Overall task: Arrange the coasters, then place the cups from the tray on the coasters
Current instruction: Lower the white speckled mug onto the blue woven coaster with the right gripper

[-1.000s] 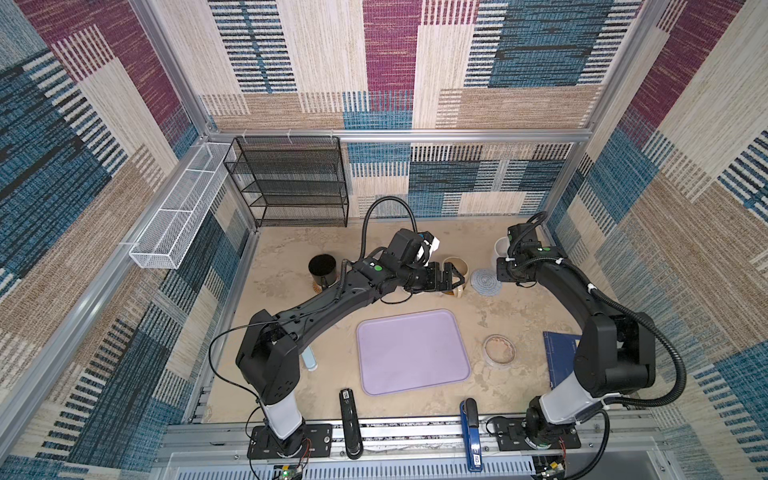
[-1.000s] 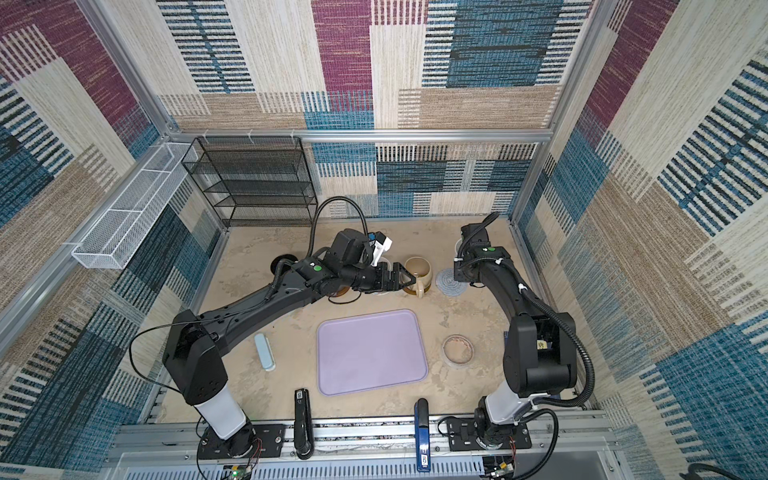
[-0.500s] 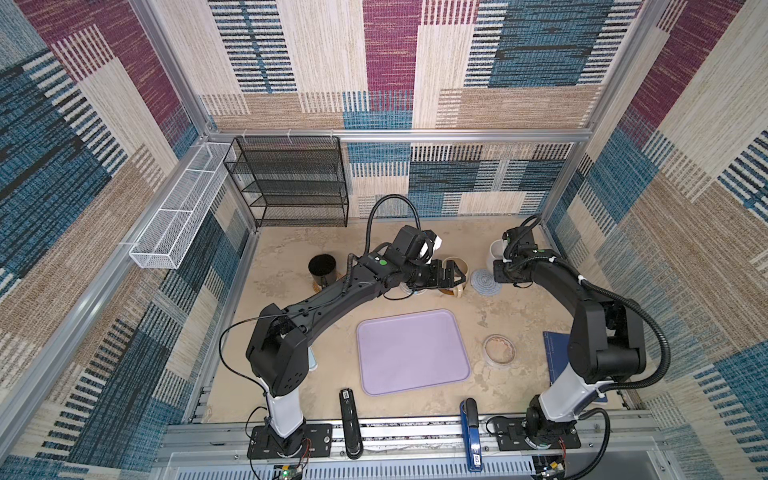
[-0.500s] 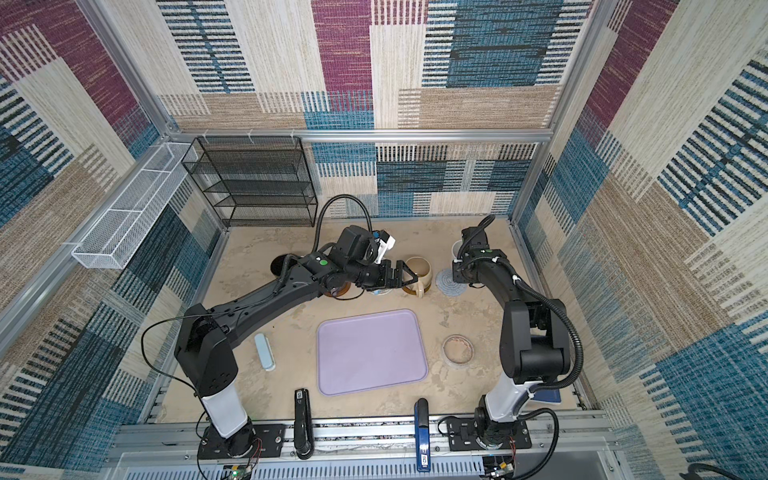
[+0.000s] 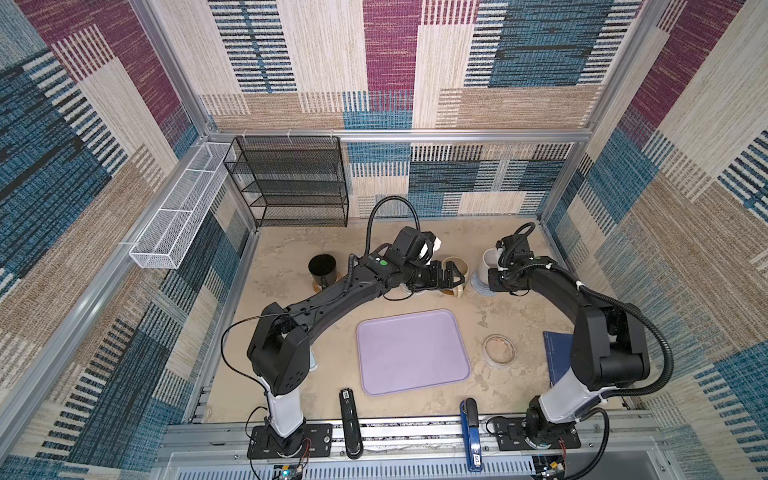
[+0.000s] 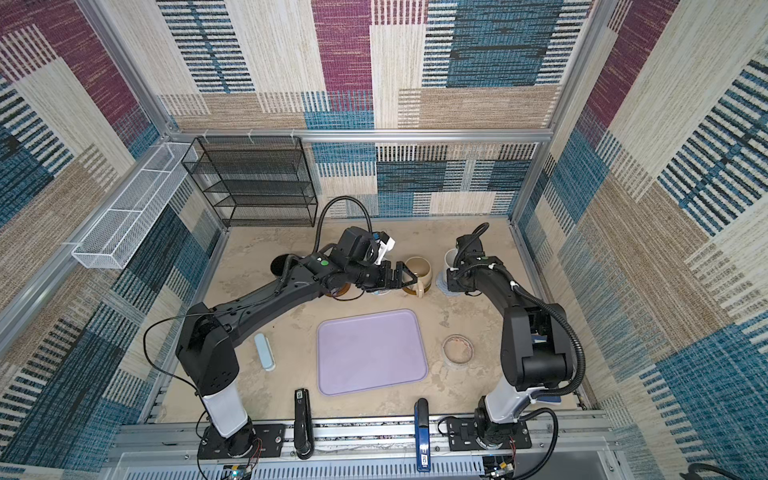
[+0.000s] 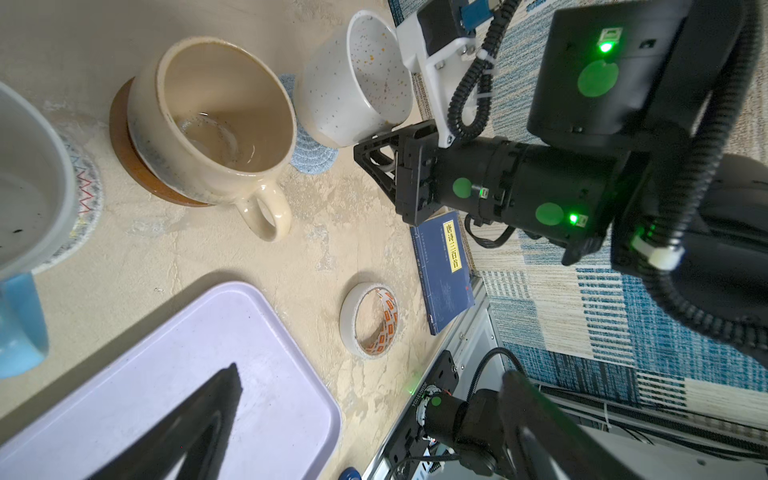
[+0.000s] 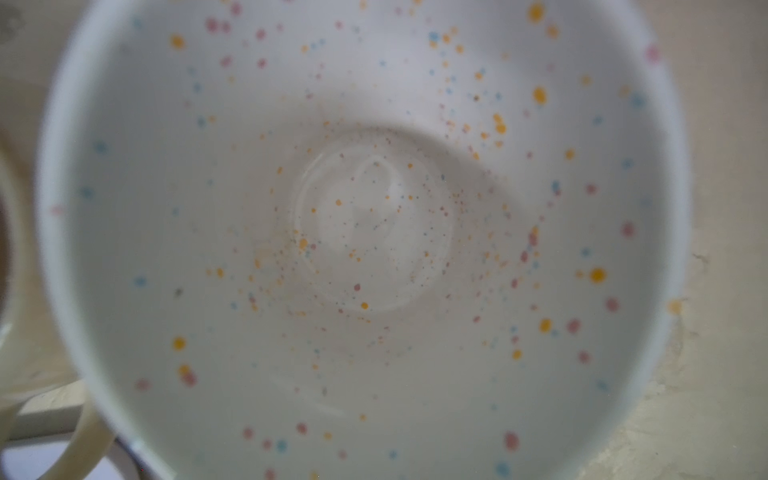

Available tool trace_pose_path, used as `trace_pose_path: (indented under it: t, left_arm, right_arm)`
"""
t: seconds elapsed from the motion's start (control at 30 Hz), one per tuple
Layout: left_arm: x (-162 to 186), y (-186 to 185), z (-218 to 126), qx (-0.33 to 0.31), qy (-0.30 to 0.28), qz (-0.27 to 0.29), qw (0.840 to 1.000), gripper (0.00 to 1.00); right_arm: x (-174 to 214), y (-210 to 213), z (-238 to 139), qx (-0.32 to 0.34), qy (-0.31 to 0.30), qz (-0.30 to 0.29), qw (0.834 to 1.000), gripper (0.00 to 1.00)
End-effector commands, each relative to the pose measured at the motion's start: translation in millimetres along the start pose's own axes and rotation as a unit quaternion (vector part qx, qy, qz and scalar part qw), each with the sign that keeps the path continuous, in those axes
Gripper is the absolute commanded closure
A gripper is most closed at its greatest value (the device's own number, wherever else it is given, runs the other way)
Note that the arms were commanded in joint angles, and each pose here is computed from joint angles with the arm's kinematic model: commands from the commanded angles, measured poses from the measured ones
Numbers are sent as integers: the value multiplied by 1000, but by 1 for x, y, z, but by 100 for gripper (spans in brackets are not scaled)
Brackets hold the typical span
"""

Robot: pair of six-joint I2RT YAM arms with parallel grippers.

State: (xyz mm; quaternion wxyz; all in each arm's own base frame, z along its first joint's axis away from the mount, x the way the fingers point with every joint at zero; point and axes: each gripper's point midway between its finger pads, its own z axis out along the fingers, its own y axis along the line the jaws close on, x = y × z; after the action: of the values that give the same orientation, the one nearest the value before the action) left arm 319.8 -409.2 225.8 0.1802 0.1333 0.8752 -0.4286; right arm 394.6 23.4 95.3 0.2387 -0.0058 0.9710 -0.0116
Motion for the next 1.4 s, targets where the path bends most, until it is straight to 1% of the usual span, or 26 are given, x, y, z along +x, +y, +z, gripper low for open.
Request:
trace_pose_path:
  t: [0.0, 0.2, 0.33, 0.53, 0.7, 0.77, 0.93, 1.07, 1.2, 1.37]
  left_arm:
    - [-2, -5, -3, 12, -7, 1, 1000, 0]
    - [-2, -5, -3, 14, -10, -4, 1000, 0]
    - [-1, -5, -2, 15, -9, -6, 1000, 0]
    - [0, -4, -1, 15, -8, -8, 1000, 0]
    - [0, -5, -2, 18, -10, -8, 1000, 0]
    - [0, -5, -2, 19, -10, -9, 1000, 0]
    - [0, -4, -3, 18, -13, -9, 1000, 0]
    - [1, -4, -4, 18, -13, -9, 1000, 0]
    - [3, -2, -2, 18, -11, -10, 1000, 0]
    - [4, -2, -3, 18, -11, -11, 1000, 0]
  right_arm:
    - [-14, -2, 0, 8, -34, 7, 999, 100]
    - [-7, -7, 6, 25, -28, 9, 999, 100]
    - [-3, -1, 10, 10, -25, 5, 1000, 100]
    - [1, 0, 13, 7, -29, 3, 1000, 100]
    - [6, -1, 18, 14, -19, 1, 1000, 100]
    - [4, -1, 16, 16, -25, 1, 1000, 100]
    - [-16, -1, -1, 17, -70, 8, 997, 100]
    - [-25, -2, -7, 18, -89, 11, 996, 100]
    - [-12, -3, 11, 23, -58, 5, 998, 100]
    - [-6, 0, 18, 15, -50, 7, 999, 100]
